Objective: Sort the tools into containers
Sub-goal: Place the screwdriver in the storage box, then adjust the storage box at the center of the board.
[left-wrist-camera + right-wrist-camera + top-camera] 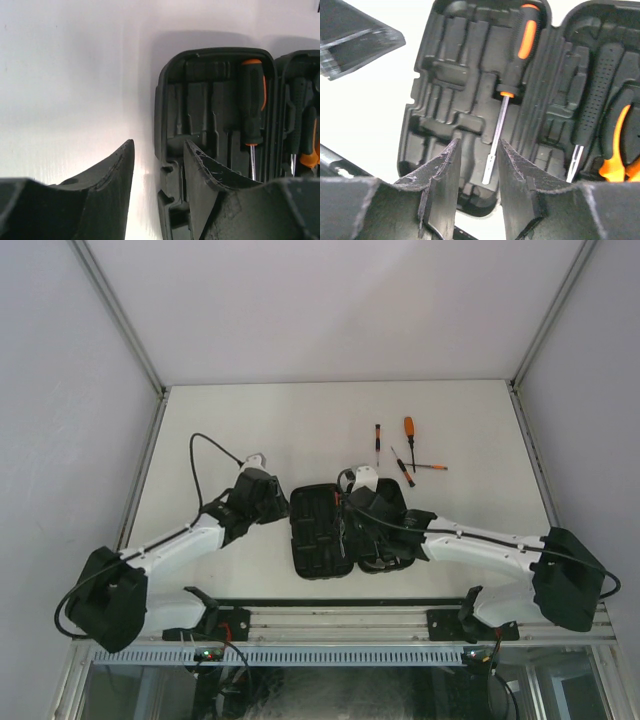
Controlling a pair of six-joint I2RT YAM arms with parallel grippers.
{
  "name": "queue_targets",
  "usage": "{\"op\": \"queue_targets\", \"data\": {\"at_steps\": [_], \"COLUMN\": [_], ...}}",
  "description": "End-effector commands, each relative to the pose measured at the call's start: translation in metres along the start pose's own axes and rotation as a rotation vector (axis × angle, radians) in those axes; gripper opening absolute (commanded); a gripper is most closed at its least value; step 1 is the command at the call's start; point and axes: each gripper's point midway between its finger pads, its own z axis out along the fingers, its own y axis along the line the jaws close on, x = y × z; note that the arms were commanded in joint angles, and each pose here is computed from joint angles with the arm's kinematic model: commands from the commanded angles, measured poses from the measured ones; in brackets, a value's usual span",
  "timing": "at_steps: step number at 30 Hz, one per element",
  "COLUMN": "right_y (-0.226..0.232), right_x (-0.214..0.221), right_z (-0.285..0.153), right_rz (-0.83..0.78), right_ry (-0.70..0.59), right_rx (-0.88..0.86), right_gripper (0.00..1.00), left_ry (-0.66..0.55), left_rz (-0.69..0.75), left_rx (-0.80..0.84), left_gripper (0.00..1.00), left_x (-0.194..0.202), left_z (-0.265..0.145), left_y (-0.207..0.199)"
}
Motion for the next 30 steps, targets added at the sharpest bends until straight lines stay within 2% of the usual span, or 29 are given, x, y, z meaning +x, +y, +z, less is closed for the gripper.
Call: {"op": "queue_targets", "data": {"at_steps": [1,5,8,15,23,30], "right_y": [0.026,0.024,0.02,0.016,0.014,0.01], "right_x": [-0.023,-0.018,-0.014,-0.009,-0.008,-0.002], "right_z": [-0.018,-0.025,-0.029,-0.039,-0.044,-0.048], "right_rz": [0.025,0.029,0.034,0.032,0.045,0.046], "right_ry": [-0.12,-0.125,-0.126,-0.132,-0.14,-0.14], "right_rx": [-0.073,-0.067,-0.055,-0.045,-0.031,0.0], "right_gripper": [0.34,0.34,0.34,0.34,0.34,0.34], "left_ry": [-0.025,0.01,0.032,0.047,0.085,0.108], "left_rz": [0.037,0.056,0.061,0.063,0.051,-0.008], "left_rx": [0.096,0.108,0.093,0.003,0.012,0.001], "left_gripper": [0.48,0.45,0.39,0.33,0.24,0.05], "left_x": [-0.026,-0.022,-0.018,-0.01,0.003,0.01], "left_z": [0.008,0.02,0.027,0.035,0.047,0.048], "left_y": [-0.027,-0.032,-0.029,-0.009,-0.007,-0.004]}}
